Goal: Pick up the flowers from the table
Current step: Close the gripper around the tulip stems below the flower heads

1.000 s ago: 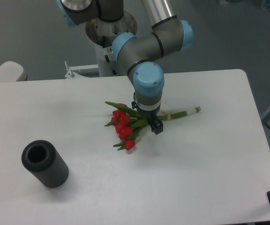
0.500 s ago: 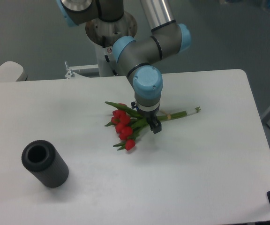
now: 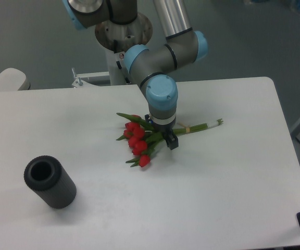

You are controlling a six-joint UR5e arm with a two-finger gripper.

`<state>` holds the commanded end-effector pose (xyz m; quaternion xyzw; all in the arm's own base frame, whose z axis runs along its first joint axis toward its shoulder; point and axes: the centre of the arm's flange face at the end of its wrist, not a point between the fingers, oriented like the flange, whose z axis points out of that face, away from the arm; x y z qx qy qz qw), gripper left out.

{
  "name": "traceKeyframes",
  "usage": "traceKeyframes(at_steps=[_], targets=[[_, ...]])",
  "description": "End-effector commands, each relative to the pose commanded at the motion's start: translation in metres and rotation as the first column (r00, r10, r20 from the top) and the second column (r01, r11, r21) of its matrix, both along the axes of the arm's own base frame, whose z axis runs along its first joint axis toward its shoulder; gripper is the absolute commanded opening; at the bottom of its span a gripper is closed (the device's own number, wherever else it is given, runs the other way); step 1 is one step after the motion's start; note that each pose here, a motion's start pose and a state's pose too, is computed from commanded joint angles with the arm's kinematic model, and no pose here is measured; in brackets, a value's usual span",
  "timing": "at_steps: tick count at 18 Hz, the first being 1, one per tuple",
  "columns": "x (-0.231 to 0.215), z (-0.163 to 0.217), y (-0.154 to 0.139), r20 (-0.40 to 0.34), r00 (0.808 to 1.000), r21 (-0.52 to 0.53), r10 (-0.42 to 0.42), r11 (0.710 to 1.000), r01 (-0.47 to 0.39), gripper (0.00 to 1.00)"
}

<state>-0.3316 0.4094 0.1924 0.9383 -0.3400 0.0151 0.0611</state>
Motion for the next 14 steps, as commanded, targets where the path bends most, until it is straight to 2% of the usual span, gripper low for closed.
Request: traceKeyframes(at_steps=[7,9,10,12,14], targets=[[0.009,-0.014,-0.002,0.014,1.0,-0.009,0.008,1.0,-0.008,1.0],[0.008,-0.015,0.0,-0.006,1.0,0.007,0.006,1.0,-0.006,1.0],[0.009,-0.015,0.001,-0.007,1.0,0.012,0.005,1.0,-0.005,0.94],[0.008,-0.013,0.002,-0.009,1.0,0.016,0.004,1.0,-0.003,0.66],[0.006,-0.012,0.003,-0.01,1.0,0.021,-0.004,1.0,0.004,0.47]])
